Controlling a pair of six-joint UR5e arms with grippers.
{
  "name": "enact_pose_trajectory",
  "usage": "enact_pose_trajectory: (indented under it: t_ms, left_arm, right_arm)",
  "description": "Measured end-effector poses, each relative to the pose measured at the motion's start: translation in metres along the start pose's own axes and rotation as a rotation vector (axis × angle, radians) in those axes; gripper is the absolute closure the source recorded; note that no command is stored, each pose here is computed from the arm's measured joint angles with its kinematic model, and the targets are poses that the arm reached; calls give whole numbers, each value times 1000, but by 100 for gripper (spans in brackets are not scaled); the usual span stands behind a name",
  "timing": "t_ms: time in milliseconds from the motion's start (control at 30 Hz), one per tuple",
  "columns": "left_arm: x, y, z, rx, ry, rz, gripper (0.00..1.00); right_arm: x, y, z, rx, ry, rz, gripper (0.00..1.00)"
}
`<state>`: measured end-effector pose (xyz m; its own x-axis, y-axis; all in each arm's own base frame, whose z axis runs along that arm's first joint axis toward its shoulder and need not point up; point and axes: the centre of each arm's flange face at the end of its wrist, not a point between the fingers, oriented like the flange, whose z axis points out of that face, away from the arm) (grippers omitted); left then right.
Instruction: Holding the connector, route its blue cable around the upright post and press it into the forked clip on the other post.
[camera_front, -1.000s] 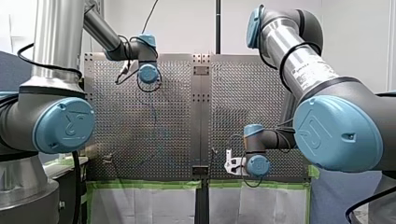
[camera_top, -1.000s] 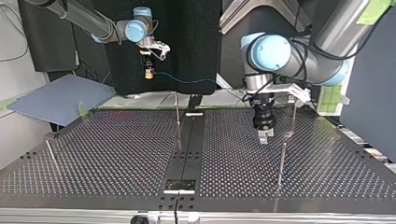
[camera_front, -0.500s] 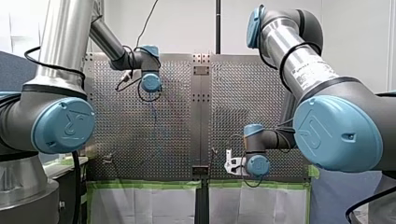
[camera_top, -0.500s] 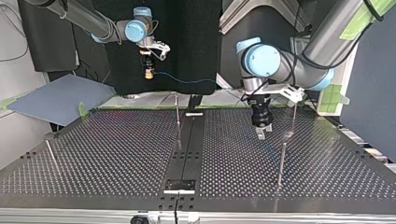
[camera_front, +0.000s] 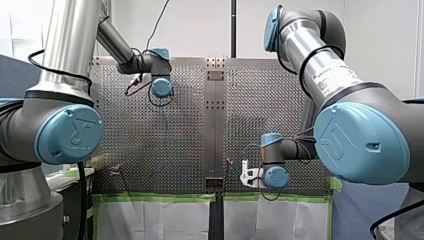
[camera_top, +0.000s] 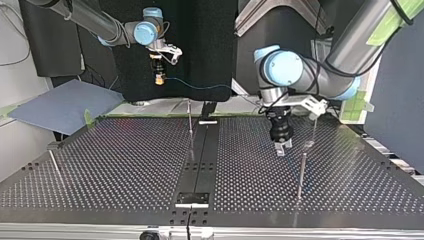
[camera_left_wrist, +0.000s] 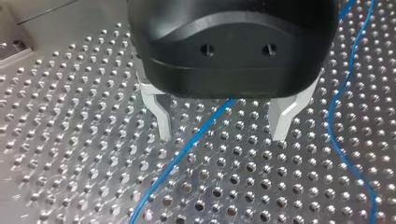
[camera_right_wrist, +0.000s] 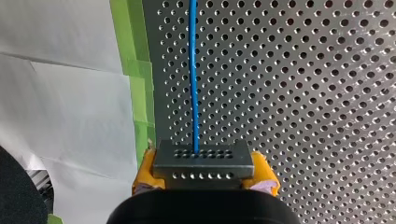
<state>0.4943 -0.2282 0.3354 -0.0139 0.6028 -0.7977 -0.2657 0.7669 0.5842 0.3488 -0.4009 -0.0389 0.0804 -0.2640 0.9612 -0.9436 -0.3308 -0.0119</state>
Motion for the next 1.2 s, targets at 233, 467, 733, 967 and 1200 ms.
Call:
enact_pose_trajectory:
  t_ms: [233,467,733,967,1200]
  left_arm:
    - [3,1,6,-6,16,8,0]
    - [26,-20,3,28,86,73,0]
    - [47,-46,-6,91,139,120,0]
    - [49,-54,-16,132,159,142,0]
    - [66,-74,-26,183,210,181,0]
  right_arm:
    - [0,-1,0,2,1,0,100]
    - [0,-1,0,3,0,0,100]
    - [0,-2,0,4,3,0,100]
    - [0,-2,0,4,6,5,100]
    - [1,-2,0,6,8,12,100]
